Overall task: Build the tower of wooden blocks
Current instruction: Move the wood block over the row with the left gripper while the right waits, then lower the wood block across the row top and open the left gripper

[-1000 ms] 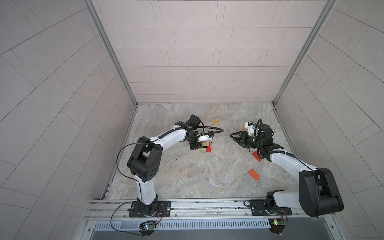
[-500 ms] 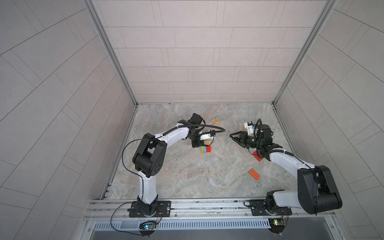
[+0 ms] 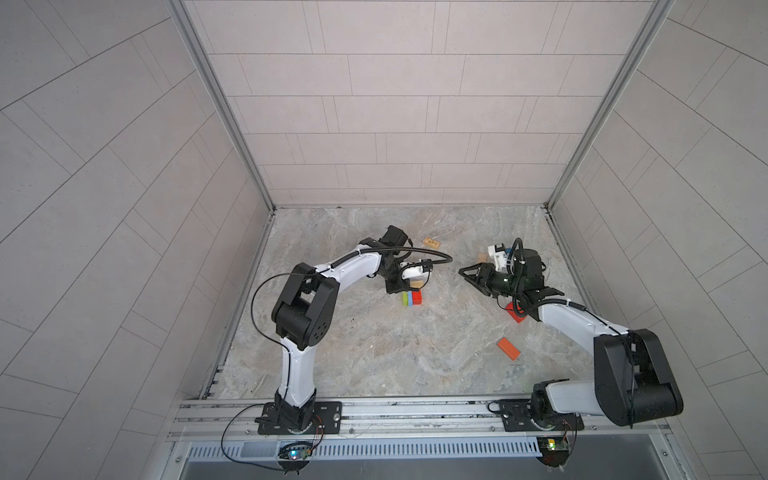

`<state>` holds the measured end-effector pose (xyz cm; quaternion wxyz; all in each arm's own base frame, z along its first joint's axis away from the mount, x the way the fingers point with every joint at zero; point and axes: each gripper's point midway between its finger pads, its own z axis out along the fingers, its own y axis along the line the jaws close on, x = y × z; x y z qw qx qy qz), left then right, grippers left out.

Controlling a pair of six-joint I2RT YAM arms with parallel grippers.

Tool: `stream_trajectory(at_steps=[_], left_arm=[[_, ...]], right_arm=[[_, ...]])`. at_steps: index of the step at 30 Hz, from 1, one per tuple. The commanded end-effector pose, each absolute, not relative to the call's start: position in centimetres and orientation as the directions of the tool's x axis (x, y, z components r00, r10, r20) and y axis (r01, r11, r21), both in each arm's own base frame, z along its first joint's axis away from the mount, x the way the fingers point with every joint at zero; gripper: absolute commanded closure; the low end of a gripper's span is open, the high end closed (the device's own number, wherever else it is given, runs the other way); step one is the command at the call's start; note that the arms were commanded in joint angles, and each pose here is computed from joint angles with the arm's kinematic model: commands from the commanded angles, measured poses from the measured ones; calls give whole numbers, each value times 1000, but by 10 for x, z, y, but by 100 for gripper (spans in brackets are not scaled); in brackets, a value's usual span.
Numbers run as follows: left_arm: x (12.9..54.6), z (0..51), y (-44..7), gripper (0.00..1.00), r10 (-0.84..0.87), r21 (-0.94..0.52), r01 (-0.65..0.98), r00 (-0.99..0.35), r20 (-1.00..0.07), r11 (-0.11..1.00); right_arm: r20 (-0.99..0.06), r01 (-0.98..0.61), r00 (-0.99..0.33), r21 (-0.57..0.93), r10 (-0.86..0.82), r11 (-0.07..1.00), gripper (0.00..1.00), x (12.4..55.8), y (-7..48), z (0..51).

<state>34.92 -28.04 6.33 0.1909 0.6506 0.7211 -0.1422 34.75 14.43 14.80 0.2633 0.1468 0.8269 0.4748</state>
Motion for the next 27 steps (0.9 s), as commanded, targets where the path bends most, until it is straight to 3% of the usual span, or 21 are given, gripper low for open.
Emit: stream_trajectory(at_steps=[1, 12, 27], left_arm=[[351, 68, -286, 92, 875, 38, 995, -64, -479, 93], [350, 64, -284, 86, 885, 38, 995, -63, -462, 91], [351, 61, -277, 86, 897, 53, 994, -63, -437, 96]], right_arm=[[-296, -6, -819, 861, 491, 508, 55, 347, 143, 143], [-294, -3, -820, 860, 491, 510, 55, 347, 143, 140], [-291, 1, -820, 860, 492, 510, 56, 347, 143, 138]])
